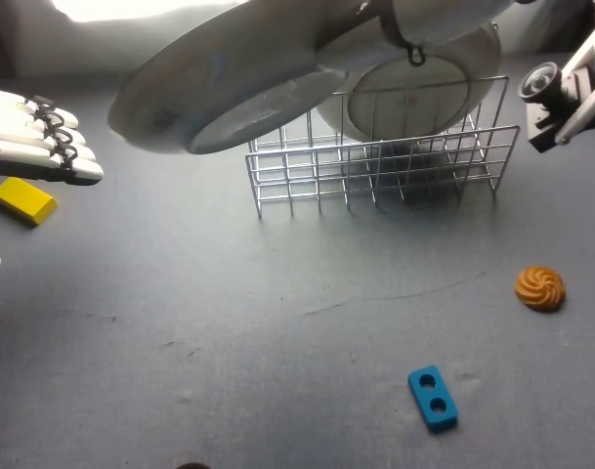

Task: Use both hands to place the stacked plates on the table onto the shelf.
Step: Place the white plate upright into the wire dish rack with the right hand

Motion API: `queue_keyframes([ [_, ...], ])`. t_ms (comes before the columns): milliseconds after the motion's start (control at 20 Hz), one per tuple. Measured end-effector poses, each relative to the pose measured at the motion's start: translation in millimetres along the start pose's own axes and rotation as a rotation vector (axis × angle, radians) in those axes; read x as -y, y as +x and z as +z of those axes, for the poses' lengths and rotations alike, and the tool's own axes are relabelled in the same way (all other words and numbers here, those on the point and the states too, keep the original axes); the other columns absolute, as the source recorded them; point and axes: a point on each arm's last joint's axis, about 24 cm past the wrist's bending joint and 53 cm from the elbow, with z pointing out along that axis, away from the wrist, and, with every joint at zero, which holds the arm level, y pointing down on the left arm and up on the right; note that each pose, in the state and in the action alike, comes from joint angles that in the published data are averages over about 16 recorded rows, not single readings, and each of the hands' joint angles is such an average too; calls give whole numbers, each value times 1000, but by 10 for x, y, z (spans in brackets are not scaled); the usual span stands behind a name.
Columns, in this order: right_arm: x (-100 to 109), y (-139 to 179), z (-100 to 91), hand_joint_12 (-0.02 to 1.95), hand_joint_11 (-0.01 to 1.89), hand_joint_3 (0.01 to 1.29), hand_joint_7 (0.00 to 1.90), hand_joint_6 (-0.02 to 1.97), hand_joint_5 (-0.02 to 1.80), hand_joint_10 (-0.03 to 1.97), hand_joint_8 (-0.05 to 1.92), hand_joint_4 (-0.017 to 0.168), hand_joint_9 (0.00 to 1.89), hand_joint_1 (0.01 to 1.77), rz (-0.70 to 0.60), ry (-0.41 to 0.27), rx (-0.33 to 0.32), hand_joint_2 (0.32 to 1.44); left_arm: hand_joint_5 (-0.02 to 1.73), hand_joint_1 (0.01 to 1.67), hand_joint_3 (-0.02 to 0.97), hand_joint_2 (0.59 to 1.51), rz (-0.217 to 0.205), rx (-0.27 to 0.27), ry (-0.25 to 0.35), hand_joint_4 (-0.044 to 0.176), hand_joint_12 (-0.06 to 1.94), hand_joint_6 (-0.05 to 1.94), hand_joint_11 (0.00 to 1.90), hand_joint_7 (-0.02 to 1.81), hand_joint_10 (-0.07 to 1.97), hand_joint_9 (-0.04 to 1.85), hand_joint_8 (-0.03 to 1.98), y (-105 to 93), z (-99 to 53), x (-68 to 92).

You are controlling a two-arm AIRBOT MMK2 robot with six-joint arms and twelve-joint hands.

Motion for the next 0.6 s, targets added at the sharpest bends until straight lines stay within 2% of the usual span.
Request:
queue_keyframes([
  [600,291,-223,-83,1141,908,9,1019,943,874,1039,879,-7,1005,1412,104,69,58,1034,22,15,22,1173,1,-3,0,1,7,18,22,68,12,50,0,7,3,2],
])
